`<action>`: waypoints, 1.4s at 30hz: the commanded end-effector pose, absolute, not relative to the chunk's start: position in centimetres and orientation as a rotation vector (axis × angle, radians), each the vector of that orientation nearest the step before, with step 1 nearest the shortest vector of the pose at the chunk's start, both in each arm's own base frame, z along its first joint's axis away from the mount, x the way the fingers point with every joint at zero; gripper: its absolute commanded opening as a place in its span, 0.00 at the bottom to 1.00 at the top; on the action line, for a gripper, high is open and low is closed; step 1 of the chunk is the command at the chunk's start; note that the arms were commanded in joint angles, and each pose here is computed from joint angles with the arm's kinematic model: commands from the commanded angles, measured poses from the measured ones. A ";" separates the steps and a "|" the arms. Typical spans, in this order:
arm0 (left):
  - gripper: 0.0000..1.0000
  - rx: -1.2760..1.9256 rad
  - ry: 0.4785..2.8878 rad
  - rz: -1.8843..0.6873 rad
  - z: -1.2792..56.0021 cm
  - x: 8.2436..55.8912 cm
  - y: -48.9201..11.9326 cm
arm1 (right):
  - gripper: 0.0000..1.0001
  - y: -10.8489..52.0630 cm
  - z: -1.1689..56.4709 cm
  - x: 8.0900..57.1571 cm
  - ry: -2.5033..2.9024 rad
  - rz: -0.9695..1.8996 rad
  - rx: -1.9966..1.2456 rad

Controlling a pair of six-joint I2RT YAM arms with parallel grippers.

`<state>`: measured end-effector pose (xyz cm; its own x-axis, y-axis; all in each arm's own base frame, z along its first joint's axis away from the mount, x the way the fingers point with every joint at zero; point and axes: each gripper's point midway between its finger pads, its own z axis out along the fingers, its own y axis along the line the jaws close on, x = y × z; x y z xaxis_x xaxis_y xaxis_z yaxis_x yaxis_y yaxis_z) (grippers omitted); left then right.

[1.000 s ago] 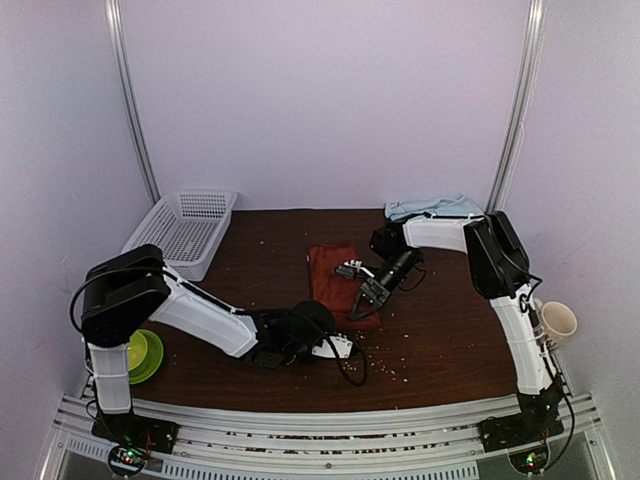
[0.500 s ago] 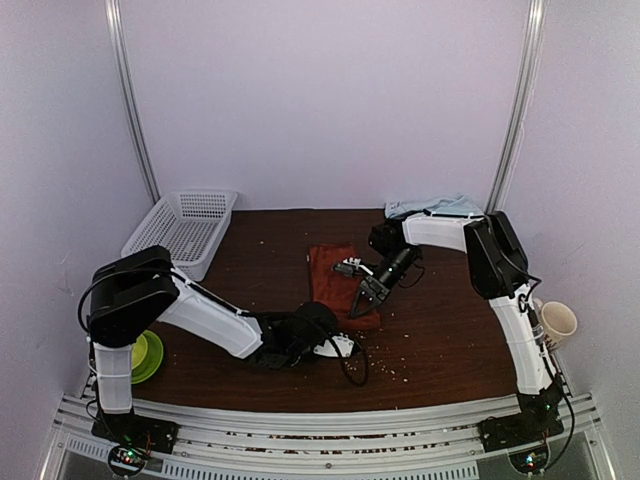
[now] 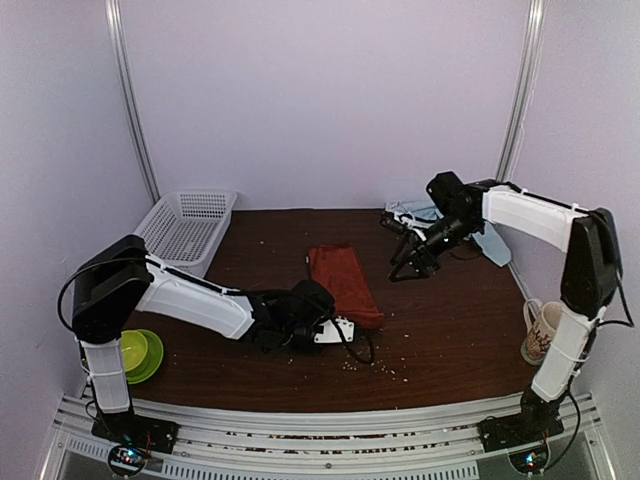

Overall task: Roll the towels
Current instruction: Roll the towel at the center of the board.

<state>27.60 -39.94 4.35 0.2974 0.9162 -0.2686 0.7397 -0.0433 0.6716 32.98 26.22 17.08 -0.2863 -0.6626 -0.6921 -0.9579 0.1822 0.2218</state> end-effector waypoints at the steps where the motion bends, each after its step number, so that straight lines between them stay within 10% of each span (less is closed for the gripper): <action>1: 0.00 1.776 1.624 0.090 4.7 27.2 -40.3 | 0.73 23.4 16.9 34.0 1.729 0.510 -1.570; 6: 0.00 1.729 1.733 -0.038 4.3 27.6 -40.0 | 0.99 21.9 15.1 29.1 1.354 0.279 -1.647; 16: 0.00 1.683 1.825 -0.347 5.5 28.2 -40.3 | 0.99 24.9 13.5 26.9 1.101 0.049 -1.688; 36: 0.00 1.739 1.928 -0.594 3.4 28.4 -39.1 | 0.70 31.0 5.9 30.4 1.257 -0.205 -1.759; 42: 0.00 1.725 1.935 -0.628 3.1 28.7 -38.5 | 0.47 31.5 4.2 30.8 1.304 -0.228 -1.783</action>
<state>28.88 -38.65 3.68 -0.0924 0.7914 -0.6043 0.9926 0.1214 0.0071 29.76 31.02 3.97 0.4643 -0.8155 -0.3456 -0.6884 -0.0868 -0.7201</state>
